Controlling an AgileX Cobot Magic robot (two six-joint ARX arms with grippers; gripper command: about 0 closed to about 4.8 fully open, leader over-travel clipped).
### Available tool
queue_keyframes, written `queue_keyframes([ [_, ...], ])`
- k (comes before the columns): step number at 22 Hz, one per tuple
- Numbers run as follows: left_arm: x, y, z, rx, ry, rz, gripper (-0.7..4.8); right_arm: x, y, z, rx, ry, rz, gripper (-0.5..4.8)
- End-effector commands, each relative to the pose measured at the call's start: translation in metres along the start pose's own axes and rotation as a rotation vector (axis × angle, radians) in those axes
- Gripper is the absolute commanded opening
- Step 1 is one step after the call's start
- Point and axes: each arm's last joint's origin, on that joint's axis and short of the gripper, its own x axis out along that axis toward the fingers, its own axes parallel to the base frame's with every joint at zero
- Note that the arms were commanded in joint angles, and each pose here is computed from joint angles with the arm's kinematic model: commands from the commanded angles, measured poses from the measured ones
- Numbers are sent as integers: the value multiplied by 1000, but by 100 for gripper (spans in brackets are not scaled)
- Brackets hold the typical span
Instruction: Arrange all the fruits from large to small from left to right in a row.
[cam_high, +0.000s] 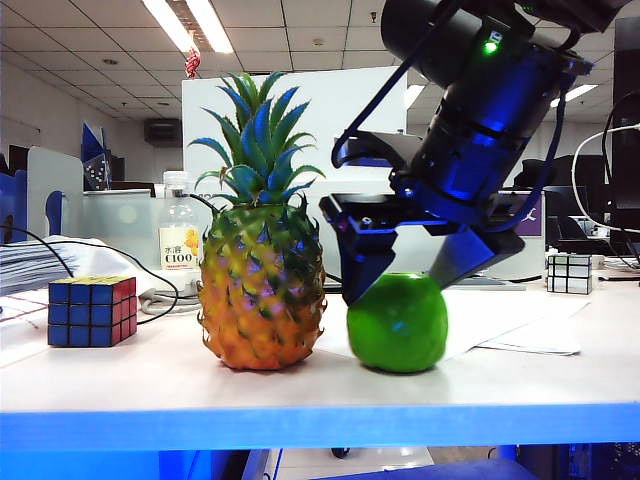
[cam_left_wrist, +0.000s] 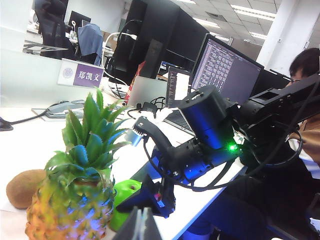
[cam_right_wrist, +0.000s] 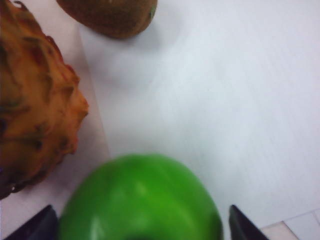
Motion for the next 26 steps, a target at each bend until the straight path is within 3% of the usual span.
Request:
queue_keyframes([
  [1,0,-1,2,12,-8,-5,22,-2,1,4,11,-30,-4,479],
  [11,0,-1,2,15,-15,8,22,-18,0,23,42,-178,1,479],
  [16,0,-1,2,15,-18,14,22,-41,-4,69,-32,-305,-52,479],
  [22,0,-1,2,15,-8,-6,22,-80,-56,131,43,-466,-158,479],
  [24,0,-1,2,17,-8,-5,22,-82,-69,141,44,-452,-130,479],
  [26,0,-1,2,19,-10,-2,22,-72,-73,148,19,-359,-109,479],
])
